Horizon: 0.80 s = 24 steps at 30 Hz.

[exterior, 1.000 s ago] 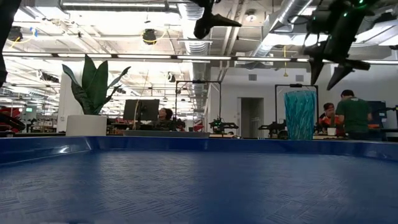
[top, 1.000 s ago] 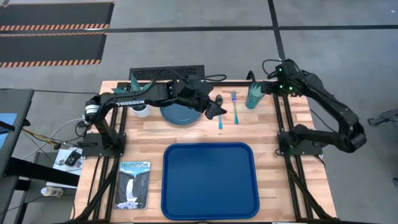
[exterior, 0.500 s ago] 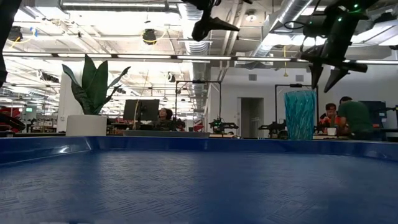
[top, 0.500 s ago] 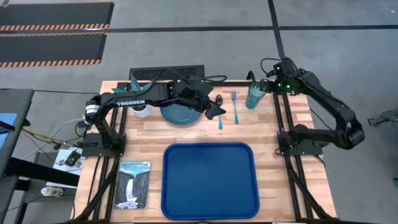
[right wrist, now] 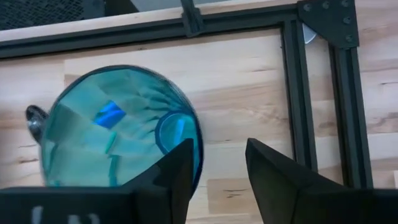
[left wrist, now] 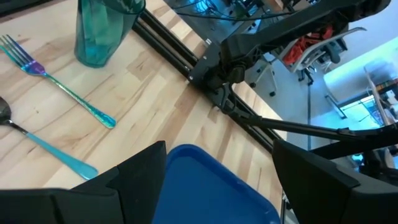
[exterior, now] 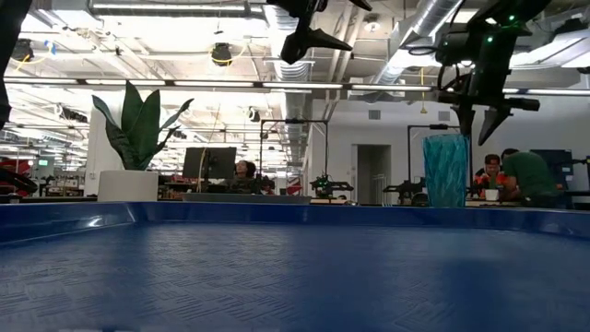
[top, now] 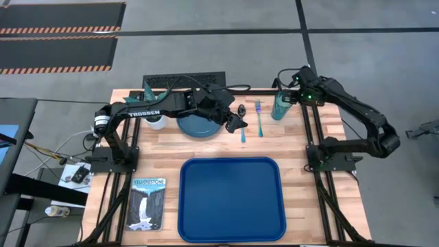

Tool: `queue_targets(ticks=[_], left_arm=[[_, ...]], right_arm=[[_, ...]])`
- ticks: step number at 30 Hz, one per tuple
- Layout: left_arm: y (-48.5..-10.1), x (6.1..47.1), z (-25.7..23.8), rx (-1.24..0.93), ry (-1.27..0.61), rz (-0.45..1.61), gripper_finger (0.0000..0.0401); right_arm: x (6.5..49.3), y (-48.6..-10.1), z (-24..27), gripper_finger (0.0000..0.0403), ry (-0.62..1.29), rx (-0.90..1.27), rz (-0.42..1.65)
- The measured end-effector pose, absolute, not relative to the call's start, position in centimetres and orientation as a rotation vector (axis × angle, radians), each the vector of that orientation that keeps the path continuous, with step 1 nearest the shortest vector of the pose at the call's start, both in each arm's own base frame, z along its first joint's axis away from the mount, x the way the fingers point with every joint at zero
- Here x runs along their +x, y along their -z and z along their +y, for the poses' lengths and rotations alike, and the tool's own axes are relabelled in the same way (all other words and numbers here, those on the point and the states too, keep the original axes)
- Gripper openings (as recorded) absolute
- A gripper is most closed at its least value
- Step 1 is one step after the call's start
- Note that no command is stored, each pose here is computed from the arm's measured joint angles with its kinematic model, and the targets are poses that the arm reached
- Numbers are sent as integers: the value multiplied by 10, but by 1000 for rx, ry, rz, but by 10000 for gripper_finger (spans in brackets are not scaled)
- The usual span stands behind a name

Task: Pick and place plate/cup/fork/spoon on tray
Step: Put the blue glass on the top left of the blue serving tray

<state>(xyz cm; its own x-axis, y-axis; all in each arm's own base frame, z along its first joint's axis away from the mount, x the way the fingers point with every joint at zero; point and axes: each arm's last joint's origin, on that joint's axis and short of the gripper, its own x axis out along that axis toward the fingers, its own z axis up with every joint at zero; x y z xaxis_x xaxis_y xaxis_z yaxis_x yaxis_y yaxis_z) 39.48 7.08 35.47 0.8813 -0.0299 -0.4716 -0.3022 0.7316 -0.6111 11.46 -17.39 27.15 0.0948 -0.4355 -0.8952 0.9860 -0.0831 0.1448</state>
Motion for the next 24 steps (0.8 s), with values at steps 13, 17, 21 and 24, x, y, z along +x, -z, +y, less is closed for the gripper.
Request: queue_targets(ticks=[13,17,21,24], left_arm=[[-354,395,71,-724,-150,483,279],[-354,395,71,-724,-149,484,279],[-354,395,71,-724,-149,484,279],[-354,395,71,-723,-152,483,279]], right_arm=[[134,-256,-180,101,1335,1021,805],[138,-255,-179,48,1315,1007,806],[142,-257,-177,16,1289,995,792],[144,-258,-177,8,1199,1032,781]])
